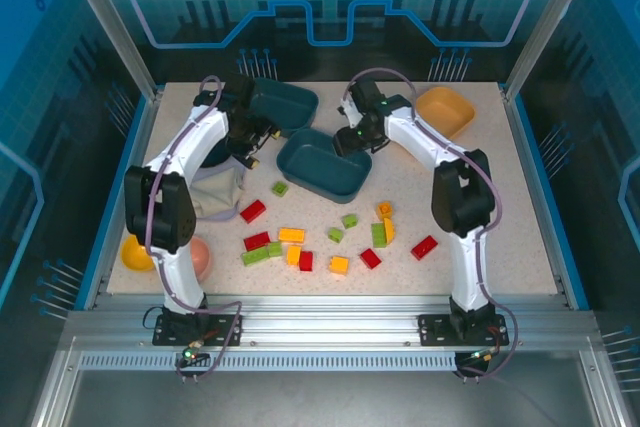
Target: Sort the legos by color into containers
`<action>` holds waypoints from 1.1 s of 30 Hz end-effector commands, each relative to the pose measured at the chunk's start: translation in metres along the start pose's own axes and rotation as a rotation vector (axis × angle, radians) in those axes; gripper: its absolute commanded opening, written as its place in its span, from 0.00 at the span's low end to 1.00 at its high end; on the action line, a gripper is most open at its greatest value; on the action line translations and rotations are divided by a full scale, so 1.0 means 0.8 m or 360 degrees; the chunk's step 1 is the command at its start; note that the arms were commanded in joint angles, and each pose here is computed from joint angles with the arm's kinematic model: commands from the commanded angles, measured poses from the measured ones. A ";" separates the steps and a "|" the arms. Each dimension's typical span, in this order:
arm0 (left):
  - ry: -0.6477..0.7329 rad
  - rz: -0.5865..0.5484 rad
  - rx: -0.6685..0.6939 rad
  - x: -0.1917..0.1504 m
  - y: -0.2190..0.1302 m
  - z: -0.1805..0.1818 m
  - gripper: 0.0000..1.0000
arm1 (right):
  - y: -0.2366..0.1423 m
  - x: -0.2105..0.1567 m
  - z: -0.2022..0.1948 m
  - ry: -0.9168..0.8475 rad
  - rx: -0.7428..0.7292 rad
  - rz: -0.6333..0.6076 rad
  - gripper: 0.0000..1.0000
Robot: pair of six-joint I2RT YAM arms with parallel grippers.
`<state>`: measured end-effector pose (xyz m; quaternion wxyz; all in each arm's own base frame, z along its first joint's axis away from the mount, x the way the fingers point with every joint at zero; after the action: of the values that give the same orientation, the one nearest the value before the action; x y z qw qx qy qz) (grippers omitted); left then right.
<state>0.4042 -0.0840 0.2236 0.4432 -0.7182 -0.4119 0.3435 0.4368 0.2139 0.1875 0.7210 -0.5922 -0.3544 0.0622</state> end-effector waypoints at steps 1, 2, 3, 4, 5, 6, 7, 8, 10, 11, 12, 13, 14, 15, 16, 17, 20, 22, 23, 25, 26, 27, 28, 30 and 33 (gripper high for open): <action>-0.0068 0.0041 -0.0020 0.018 0.005 -0.009 0.78 | 0.019 0.007 0.008 -0.0066 -0.0018 0.0126 0.62; -0.0065 0.0047 -0.0018 0.020 0.008 -0.012 0.77 | 0.026 0.008 0.006 -0.0065 -0.0035 0.0153 0.60; -0.0055 0.0053 -0.0011 0.023 0.011 -0.014 0.77 | 0.034 0.008 0.004 -0.0069 -0.0064 0.0174 0.60; -0.0048 0.0059 -0.0004 0.025 0.015 -0.017 0.77 | 0.034 0.011 0.003 -0.0078 -0.0086 0.0167 0.60; -0.0040 0.0063 0.0003 0.026 0.018 -0.019 0.77 | 0.044 0.009 0.000 -0.0081 -0.0103 0.0190 0.60; -0.0032 0.0065 0.0005 0.027 0.021 -0.022 0.77 | 0.049 0.009 -0.002 -0.0089 -0.0123 0.0197 0.60; -0.0023 0.0066 0.0009 0.029 0.024 -0.023 0.77 | 0.051 0.011 -0.003 -0.0098 -0.0135 0.0190 0.59; -0.0022 0.0065 0.0009 0.030 0.026 -0.025 0.77 | 0.052 0.012 -0.005 -0.0108 -0.0145 0.0190 0.59; -0.0010 0.0068 0.0009 0.032 0.031 -0.028 0.77 | 0.057 0.014 -0.007 -0.0119 -0.0161 0.0197 0.59; -0.0006 0.0068 0.0010 0.033 0.033 -0.029 0.77 | 0.060 0.016 -0.007 -0.0122 -0.0160 0.0201 0.59; 0.0002 0.0065 0.0004 0.033 0.034 -0.031 0.77 | 0.063 0.016 -0.008 -0.0122 -0.0151 0.0211 0.58; 0.0009 0.0066 0.0003 0.034 0.036 -0.032 0.77 | 0.067 0.018 -0.008 -0.0120 -0.0142 0.0216 0.56; 0.0015 0.0066 0.0001 0.035 0.037 -0.034 0.77 | 0.068 0.019 -0.007 -0.0122 -0.0132 0.0216 0.53; 0.0022 0.0065 0.0003 0.036 0.039 -0.036 0.77 | 0.072 0.019 -0.008 -0.0118 -0.0125 0.0226 0.51; 0.0027 0.0064 0.0010 0.037 0.042 -0.036 0.77 | 0.075 0.020 -0.008 -0.0114 -0.0126 0.0230 0.47; 0.0030 0.0060 0.0015 0.038 0.043 -0.037 0.77 | 0.075 0.020 -0.008 -0.0114 -0.0125 0.0230 0.44; 0.0041 0.0053 0.0008 0.042 0.047 -0.042 0.77 | 0.069 0.021 -0.009 -0.0141 -0.0138 0.0217 0.33; 0.0051 0.0054 -0.0003 0.044 0.049 -0.047 0.77 | 0.060 0.020 -0.012 -0.0166 -0.0151 0.0209 0.28; 0.0055 0.0056 0.0000 0.045 0.051 -0.048 0.77 | 0.054 0.019 -0.013 -0.0176 -0.0152 0.0202 0.27; 0.0063 0.0056 -0.0008 0.047 0.053 -0.053 0.77 | 0.042 0.015 -0.018 -0.0191 -0.0167 0.0193 0.23; 0.0064 0.0058 -0.0004 0.047 0.054 -0.054 0.77 | 0.037 0.012 -0.021 -0.0191 -0.0179 0.0194 0.22; 0.0066 0.0056 -0.0009 0.048 0.055 -0.057 0.77 | 0.032 0.008 -0.025 -0.0191 -0.0184 0.0196 0.20; 0.0068 0.0055 -0.0012 0.049 0.057 -0.059 0.77 | 0.024 0.005 -0.029 -0.0181 -0.0194 0.0195 0.17; 0.0069 0.0052 -0.0031 0.051 0.059 -0.065 0.78 | 0.012 -0.001 -0.038 -0.0144 -0.0210 0.0196 0.12; 0.0052 0.0063 -0.0061 0.054 0.066 -0.073 0.78 | -0.004 -0.016 -0.057 -0.0046 -0.0259 0.0206 0.07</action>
<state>0.4817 -0.0792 0.1928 0.4368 -0.7327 -0.4070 0.3266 0.4536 0.1970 0.1549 0.6680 -0.6530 -0.3344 0.1244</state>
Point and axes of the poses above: each hand's point on the last joint's axis, 136 mm out from that joint toward the fingers, its own y axis out along the fingers, its own z axis along the line the jaws close on, x = y × z, the point moved 9 cm from there along -y, back along the fingers, and after that the axes turned 12 degrees about -y, right-handed, at the moved point
